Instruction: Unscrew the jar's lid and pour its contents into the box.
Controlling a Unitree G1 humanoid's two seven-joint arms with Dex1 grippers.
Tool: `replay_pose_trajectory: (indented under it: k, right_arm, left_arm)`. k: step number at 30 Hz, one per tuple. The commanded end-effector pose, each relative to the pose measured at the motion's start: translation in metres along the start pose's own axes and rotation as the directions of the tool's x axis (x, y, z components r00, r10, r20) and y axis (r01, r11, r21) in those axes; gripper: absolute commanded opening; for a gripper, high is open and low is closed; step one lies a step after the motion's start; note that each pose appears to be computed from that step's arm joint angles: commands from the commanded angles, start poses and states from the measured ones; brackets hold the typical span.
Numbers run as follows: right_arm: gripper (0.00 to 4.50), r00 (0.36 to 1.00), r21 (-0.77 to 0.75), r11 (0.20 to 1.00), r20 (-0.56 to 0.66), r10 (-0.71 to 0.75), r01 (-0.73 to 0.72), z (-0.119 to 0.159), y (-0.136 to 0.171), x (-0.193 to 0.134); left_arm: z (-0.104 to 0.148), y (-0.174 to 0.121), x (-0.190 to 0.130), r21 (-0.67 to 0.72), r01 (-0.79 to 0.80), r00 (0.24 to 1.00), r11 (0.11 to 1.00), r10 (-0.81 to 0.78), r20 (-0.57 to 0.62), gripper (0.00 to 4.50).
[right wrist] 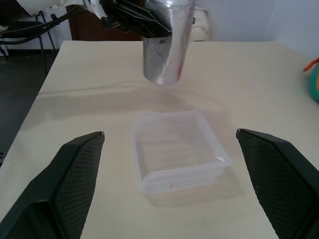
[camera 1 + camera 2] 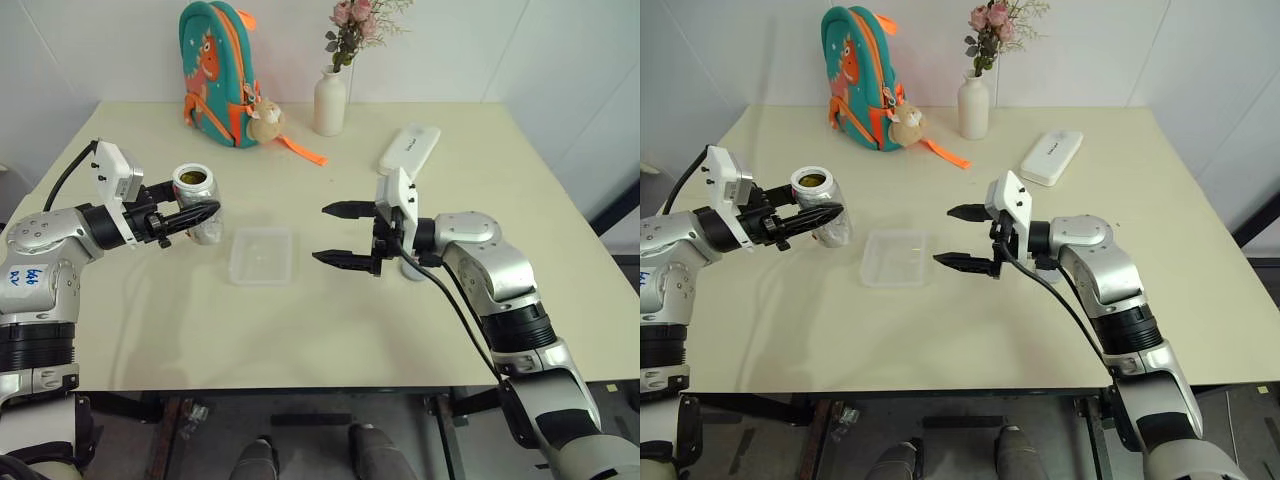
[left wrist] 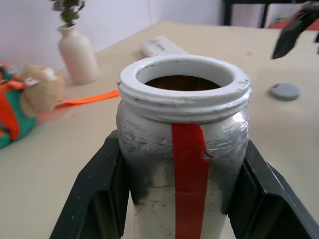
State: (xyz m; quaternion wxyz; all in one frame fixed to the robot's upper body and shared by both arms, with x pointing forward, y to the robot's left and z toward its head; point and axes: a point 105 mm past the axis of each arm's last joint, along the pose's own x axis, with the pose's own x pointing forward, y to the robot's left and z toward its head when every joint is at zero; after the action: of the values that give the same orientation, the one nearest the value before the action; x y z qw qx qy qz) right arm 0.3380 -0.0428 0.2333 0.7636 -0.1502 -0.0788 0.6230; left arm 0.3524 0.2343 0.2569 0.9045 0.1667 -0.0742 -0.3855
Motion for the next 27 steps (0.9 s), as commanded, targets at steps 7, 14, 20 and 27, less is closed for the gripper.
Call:
replay_pose_trajectory:
  k: [7, 14, 20, 27]
  right_arm:
    - [4.46, 0.998, -0.042, 0.997, -0.023, -0.061, 0.060, 0.002, 0.002, -0.010]
    - [4.46, 0.994, -0.014, 0.994, -0.020, -0.110, 0.109, -0.003, 0.001, -0.013]
    - [4.46, 0.988, 0.023, 0.989, -0.035, -0.148, 0.149, -0.014, -0.001, -0.020]
    - [4.46, 0.985, 0.074, 0.983, 0.005, -0.171, 0.170, -0.015, -0.001, -0.017]
  left_arm:
    - [-0.009, 0.017, 0.007, 0.195, -0.208, 0.970, 0.959, 0.228, -0.086, 2.10]
    - [-0.002, 0.007, 0.032, 0.441, -0.193, 0.958, 0.876, 0.266, -0.108, 2.10]
    - [0.007, 0.001, 0.045, 0.948, -0.043, 0.935, 0.317, 0.347, -0.074, 2.10]
    - [0.025, -0.028, 0.058, 0.828, -0.050, 0.961, -0.559, 0.199, 0.192, 2.10]
